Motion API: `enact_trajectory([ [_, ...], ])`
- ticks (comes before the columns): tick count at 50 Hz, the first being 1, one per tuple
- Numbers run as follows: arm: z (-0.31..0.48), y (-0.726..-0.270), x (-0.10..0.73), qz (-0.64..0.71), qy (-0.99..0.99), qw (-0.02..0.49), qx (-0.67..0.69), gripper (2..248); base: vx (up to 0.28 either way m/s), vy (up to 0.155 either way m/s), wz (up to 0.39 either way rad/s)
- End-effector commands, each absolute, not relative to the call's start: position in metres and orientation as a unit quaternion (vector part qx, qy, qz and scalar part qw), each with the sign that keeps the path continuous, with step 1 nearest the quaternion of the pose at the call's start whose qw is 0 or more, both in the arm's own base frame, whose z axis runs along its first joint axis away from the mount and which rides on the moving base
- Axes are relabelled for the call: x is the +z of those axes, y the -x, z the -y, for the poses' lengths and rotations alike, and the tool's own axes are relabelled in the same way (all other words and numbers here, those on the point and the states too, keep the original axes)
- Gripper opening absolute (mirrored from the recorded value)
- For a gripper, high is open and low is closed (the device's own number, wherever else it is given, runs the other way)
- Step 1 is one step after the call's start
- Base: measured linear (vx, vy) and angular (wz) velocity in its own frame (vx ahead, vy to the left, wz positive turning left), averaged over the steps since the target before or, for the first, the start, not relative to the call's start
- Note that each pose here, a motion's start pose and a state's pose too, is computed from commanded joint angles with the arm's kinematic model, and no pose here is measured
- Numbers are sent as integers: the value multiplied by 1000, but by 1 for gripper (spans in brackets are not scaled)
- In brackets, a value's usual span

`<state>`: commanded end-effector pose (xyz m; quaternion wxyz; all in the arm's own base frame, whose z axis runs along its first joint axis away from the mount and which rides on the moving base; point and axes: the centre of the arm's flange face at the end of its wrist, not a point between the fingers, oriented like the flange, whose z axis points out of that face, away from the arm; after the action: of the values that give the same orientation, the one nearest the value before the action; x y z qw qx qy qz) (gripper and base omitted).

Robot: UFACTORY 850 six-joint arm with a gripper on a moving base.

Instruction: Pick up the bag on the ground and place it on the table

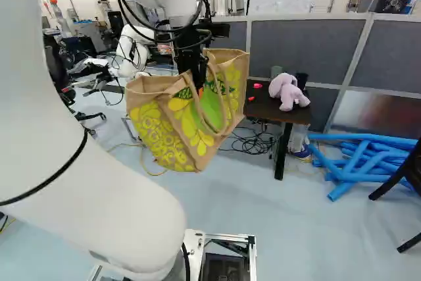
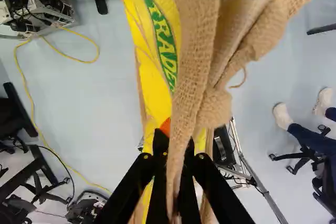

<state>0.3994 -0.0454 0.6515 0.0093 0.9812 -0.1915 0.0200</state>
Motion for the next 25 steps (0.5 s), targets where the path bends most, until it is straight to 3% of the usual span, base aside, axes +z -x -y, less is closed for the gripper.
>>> enact_trajectory([
  [25, 45, -399, 652, 192, -981, 9, 20, 21, 25, 2, 1],
])
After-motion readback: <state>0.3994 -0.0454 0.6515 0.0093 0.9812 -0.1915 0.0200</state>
